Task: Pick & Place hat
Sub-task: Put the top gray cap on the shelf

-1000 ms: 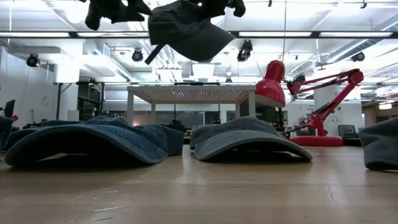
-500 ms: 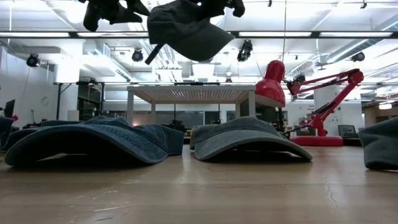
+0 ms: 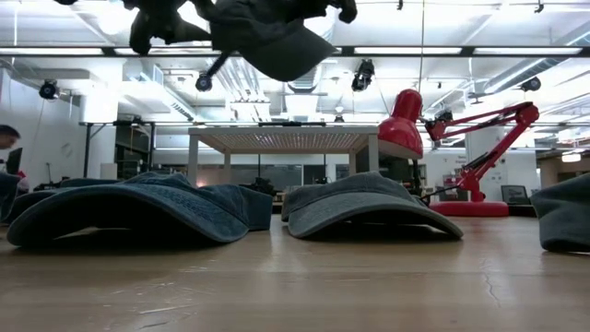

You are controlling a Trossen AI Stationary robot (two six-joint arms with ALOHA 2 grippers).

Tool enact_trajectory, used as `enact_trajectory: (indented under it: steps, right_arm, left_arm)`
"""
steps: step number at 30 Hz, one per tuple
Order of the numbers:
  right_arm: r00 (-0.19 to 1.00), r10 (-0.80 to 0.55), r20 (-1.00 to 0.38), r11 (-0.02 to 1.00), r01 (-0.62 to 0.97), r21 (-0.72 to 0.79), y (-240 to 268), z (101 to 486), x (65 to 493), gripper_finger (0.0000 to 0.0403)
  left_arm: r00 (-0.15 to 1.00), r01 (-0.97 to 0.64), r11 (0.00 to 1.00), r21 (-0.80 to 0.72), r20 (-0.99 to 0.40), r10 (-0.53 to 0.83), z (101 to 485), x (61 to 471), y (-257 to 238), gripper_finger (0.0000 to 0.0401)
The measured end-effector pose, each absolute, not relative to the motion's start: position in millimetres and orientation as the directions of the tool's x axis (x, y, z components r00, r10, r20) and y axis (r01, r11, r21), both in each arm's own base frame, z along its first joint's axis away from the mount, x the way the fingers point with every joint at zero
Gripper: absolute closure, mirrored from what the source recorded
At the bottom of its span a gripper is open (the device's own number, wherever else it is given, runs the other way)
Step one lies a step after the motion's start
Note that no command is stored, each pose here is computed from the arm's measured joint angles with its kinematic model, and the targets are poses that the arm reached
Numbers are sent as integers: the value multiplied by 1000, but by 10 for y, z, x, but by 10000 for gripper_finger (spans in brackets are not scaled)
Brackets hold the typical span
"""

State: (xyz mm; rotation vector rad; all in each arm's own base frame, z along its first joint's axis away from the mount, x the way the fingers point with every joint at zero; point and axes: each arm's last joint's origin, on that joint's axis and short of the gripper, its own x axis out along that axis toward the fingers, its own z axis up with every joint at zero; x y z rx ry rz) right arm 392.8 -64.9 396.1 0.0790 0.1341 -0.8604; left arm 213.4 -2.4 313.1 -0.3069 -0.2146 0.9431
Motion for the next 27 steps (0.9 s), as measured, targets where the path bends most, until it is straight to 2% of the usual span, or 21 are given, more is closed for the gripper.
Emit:
enact_trajectory:
  steps: [4, 7, 14, 27]
  right_arm:
    - [644, -752, -142, 648, 762, 25, -701, 3937, 3958, 394]
    - [634, -758, -154, 639, 769, 16, -757, 3866, 4002, 394]
    - [699, -700, -146, 697, 713, 76, -750, 3748, 4155, 394]
    - [719, -683, -128, 715, 694, 83, -743, 3770, 4174, 394]
  left_arm:
    - [595, -738, 571, -361, 53, 802, 3137, 2140, -29, 150]
    - [627, -706, 599, -378, 60, 777, 3145, 2149, -37, 138]
    - [624, -709, 594, -379, 55, 779, 3135, 2150, -27, 136]
    - [563, -762, 537, -361, 37, 825, 3113, 2138, 18, 137]
